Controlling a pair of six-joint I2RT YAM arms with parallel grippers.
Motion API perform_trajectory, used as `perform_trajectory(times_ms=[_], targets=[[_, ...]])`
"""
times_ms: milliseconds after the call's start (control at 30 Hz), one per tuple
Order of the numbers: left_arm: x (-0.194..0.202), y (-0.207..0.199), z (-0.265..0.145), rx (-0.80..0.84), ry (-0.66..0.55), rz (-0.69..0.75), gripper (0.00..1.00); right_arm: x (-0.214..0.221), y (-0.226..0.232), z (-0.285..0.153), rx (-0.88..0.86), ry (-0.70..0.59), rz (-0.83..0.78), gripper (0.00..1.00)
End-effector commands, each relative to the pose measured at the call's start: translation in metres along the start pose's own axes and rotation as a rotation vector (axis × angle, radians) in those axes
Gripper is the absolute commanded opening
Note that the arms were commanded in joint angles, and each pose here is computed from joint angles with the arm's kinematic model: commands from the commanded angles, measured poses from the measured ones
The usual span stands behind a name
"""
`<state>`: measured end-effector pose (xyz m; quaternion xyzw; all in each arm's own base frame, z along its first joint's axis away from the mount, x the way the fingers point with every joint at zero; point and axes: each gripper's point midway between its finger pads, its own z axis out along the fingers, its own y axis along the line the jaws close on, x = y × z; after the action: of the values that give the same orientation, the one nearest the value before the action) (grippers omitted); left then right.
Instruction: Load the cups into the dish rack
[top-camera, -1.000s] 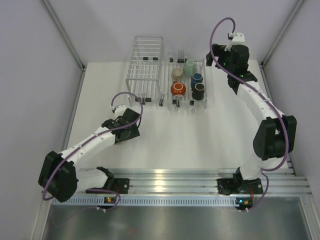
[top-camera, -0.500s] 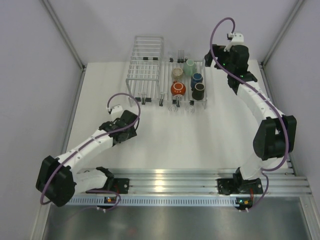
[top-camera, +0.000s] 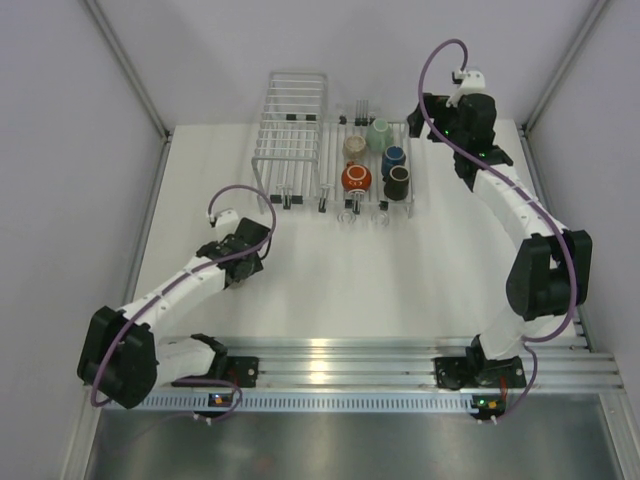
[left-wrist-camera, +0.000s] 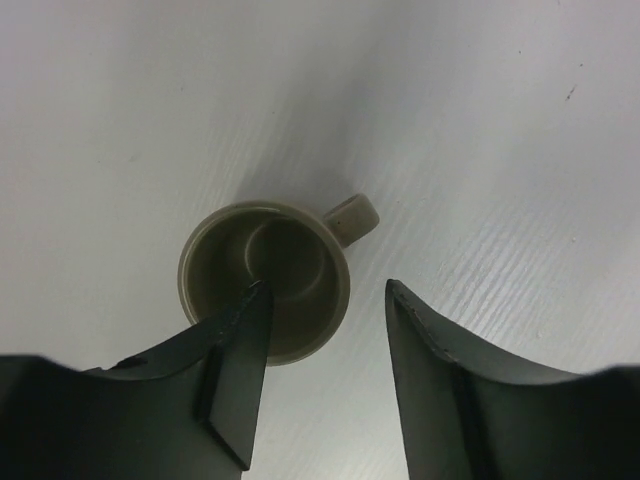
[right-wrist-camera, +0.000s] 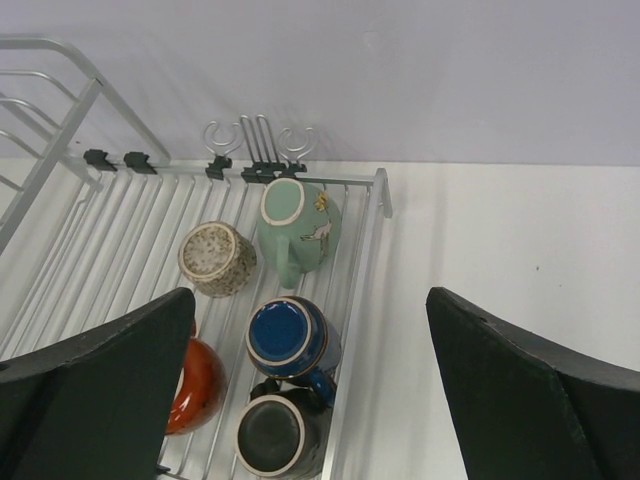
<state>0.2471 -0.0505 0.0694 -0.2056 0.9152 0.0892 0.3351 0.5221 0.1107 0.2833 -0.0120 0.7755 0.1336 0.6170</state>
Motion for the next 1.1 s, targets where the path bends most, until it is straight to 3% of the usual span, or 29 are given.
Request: perform_trajectory(times_ms=[0,67,267,367,400,633,833,1067], targets=[[-0.002,-0.002,0.010,0.010,-0.008,0.006,0.53,-0.037,0.003,-0.011,-0.015,-0.105,0.007,0.99],[0.000,-0.003,0.013,0.015,0.001,0.006,0.40,-0.038,0.002,-0.012,-0.014,-0.106,0.004,0.99],[0.003,-0.008,0.019,0.018,0.026,0.040,0.21,-0.038,0.002,-0.015,-0.007,-0.104,-0.004,0.99],[0.004,-0.012,0.021,0.027,0.039,0.062,0.02,-0.038,0.000,-0.016,0.002,-0.101,-0.008,1.00],[0.002,-0.014,0.020,0.035,0.037,0.060,0.00,-0.038,0.001,-0.017,0.001,-0.101,-0.009,0.99],[-0.018,-0.046,-0.003,0.209,0.036,0.104,0.00,-0.036,-0.003,-0.020,0.010,-0.085,-0.018,0.99],[-0.061,-0.104,-0.064,0.544,0.007,0.144,0.00,-0.034,-0.020,-0.025,0.025,-0.064,-0.004,0.99],[-0.157,-0.145,-0.178,0.905,-0.275,0.120,0.00,-0.027,-0.055,-0.041,0.029,-0.035,0.067,0.99]])
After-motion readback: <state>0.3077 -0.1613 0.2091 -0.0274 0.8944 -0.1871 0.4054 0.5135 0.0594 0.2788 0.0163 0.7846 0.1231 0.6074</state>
